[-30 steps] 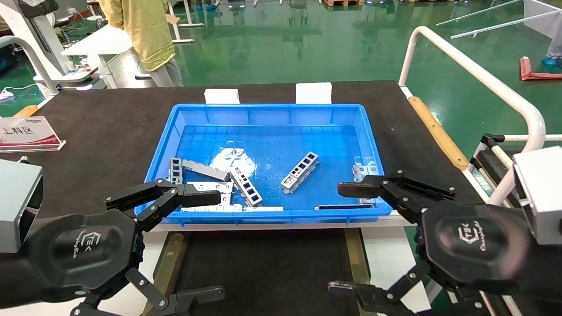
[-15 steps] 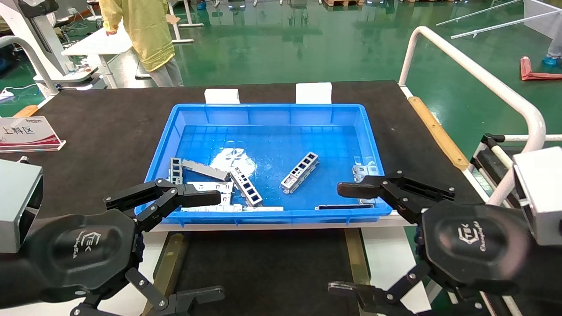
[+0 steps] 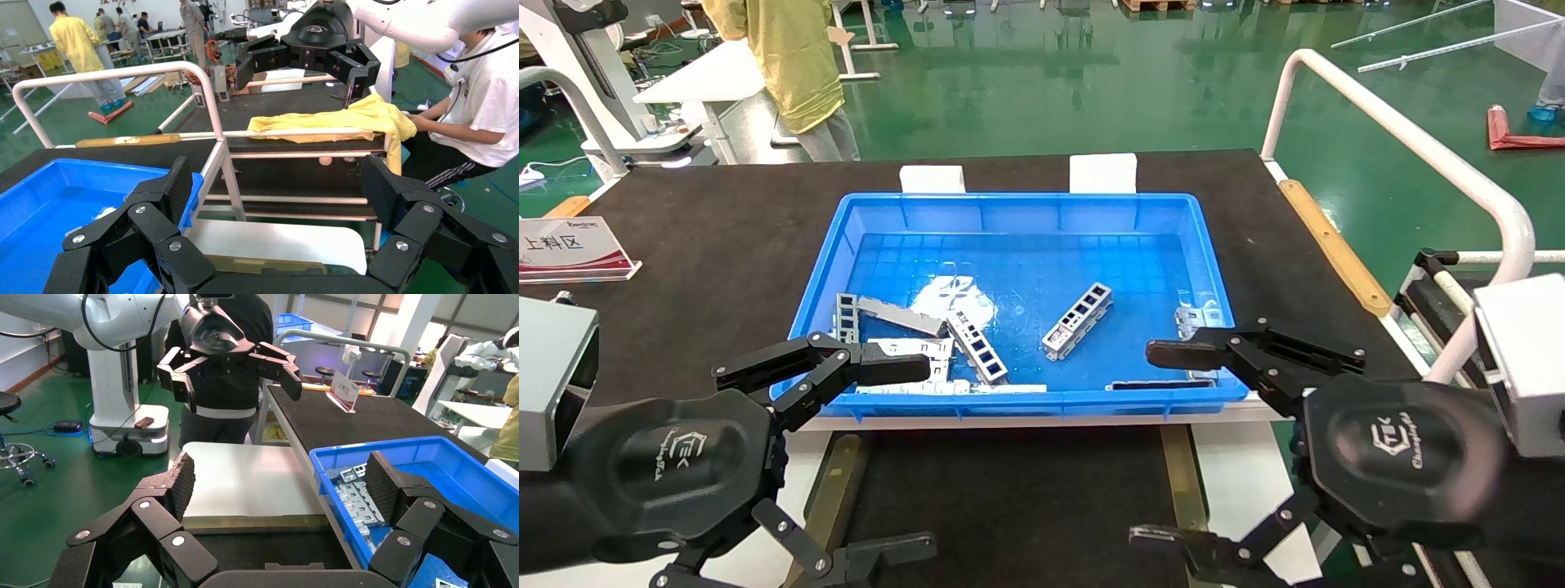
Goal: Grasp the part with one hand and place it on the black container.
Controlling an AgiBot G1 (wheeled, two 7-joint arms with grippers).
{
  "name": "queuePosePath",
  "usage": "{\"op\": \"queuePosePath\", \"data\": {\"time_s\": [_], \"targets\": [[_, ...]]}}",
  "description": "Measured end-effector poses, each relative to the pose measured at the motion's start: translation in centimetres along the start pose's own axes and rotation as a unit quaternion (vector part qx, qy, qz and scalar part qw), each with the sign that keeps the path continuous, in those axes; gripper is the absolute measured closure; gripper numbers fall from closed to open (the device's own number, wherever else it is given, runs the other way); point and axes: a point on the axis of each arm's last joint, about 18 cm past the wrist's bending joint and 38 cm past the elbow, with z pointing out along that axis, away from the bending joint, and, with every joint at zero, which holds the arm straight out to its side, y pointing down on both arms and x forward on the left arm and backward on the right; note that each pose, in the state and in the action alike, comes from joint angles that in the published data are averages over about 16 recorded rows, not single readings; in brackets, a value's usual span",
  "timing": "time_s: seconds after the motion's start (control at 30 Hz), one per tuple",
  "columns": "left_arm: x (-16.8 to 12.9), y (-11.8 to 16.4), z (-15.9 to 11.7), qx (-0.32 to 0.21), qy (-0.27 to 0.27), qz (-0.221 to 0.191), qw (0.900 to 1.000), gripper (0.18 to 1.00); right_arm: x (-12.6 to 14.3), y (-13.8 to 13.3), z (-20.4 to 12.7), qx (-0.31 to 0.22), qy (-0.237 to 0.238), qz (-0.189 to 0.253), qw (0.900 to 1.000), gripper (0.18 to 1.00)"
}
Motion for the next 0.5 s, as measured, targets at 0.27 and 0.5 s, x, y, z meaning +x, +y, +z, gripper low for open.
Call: {"op": "queuePosePath", "data": {"time_s": [0.27,0.5], "targets": [[-1.3,0.8,1.2,-0.01,-0.017,-0.007,0.9998,0.184,0.0,0.0,0.0,0.0,0.0,0.0,1.0,0.178],[-2.9,1.5,2.4,-0.02,-0.038,-0.014,0.999,0.184,0.0,0.0,0.0,0.0,0.001,0.0,1.0,0.178]]}}
